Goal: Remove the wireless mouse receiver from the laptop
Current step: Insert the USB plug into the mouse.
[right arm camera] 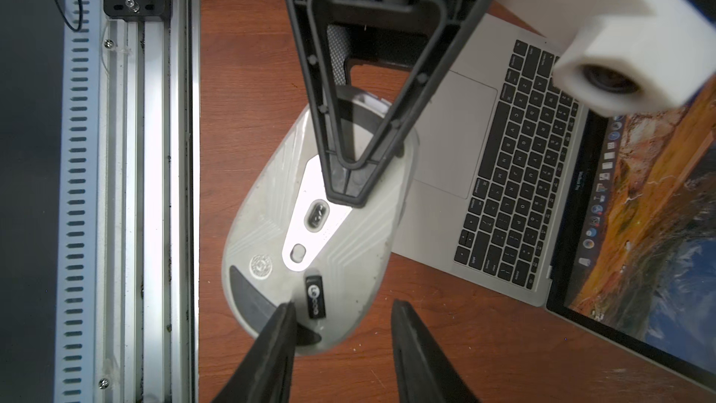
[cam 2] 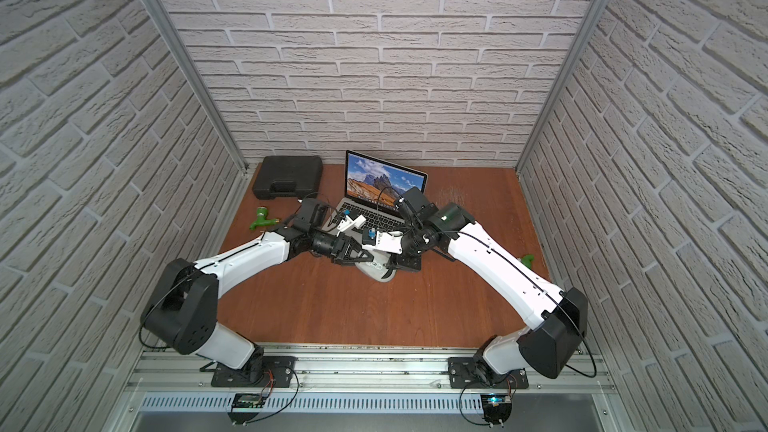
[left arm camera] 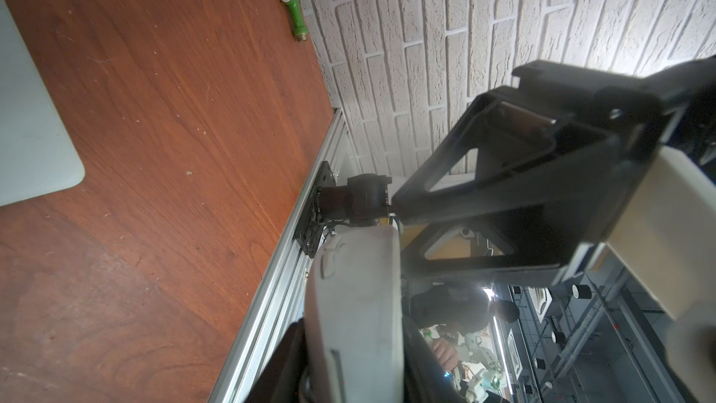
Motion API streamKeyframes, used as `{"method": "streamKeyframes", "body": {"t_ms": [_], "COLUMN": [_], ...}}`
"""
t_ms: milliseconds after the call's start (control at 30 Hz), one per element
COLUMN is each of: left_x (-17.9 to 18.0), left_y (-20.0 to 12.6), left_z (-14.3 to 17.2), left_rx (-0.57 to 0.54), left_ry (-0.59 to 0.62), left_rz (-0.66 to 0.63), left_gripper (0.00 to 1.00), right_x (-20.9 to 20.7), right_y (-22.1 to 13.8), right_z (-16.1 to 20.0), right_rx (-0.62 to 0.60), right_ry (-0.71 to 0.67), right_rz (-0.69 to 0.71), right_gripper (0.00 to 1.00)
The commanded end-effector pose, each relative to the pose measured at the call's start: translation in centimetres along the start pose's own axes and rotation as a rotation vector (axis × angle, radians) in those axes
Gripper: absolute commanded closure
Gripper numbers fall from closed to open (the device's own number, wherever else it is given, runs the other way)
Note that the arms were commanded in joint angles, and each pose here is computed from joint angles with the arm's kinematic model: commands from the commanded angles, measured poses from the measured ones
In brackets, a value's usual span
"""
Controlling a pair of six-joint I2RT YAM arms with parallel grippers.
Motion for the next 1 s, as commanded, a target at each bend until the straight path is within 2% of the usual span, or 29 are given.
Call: {"method": "streamKeyframes", "body": {"t_ms": [0,100,167,233,300,367,433,533,667,833,900,967], "left_x": [-1.5,-1.4,-1.2,-1.2,-0.9,-0.5,-0.5,-0.7,-0.2,-0.3,-0.4,-0.5], "left_y": [-0.2,-0.2,-0.5,-0.9,-1.4,-1.8,-2.0,-2.3,-2.1,-2.2,-2.3,-2.2], "left_z": [-1.0,-1.1,-1.4,-2.1,-2.8,-3.6,-4.5,-5.5,-6.2,-6.7,-6.7,-6.8], "left_rx": [0.001,-0.003,-0.024,-0.070,-0.125,-0.176,-0.240,-0.320,-0.340,-0.371,-0.377,-0.360], "left_ry": [0.092,0.091,0.107,0.137,0.162,0.176,0.225,0.275,0.289,0.315,0.323,0.312], "left_rz": [0.062,0.056,0.041,0.024,-0.001,-0.042,-0.060,-0.065,-0.059,-0.051,-0.053,-0.042], "left_gripper": [1.00,1.00,1.00,1.00,1.00,1.00,1.00,1.00,1.00,1.00,1.00,1.00], "right_x": [0.0,0.0,-0.9,-3.6,-5.6,-6.7,-6.7,-6.0,-5.5,-5.7,-5.1,-3.3], "right_y": [-2.0,-4.1,-6.2,-8.1,-8.3,-7.0,-4.8,-2.3,-1.0,-0.6,-1.5,-2.7], "right_z": [-0.6,-1.2,-1.3,-0.3,1.6,3.6,4.6,5.0,5.5,5.2,4.8,5.2], "right_rx": [-0.090,-0.228,-0.381,-0.571,-0.701,-0.748,-0.740,-0.762,-0.823,-0.864,-0.883,-0.817], "right_ry": [0.026,0.074,0.196,0.457,0.735,1.003,1.152,1.198,1.220,1.205,1.088,0.889], "right_rz": [0.061,0.064,0.080,0.209,0.245,0.182,0.031,-0.159,-0.261,-0.320,-0.313,-0.165], "right_gripper": [0.47,0.42,0.41,0.32,0.27,0.23,0.22,0.19,0.19,0.18,0.18,0.18]}}
Point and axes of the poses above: each gripper's point midway between its finger pads, its own y axis out along the fingers, its own x axis along the line the jaws close on, z = x × y, the point moved 8 cm from there along -y, back along the fingers, and after that the axes turned 8 degrees about y, right-handed, at the moved point
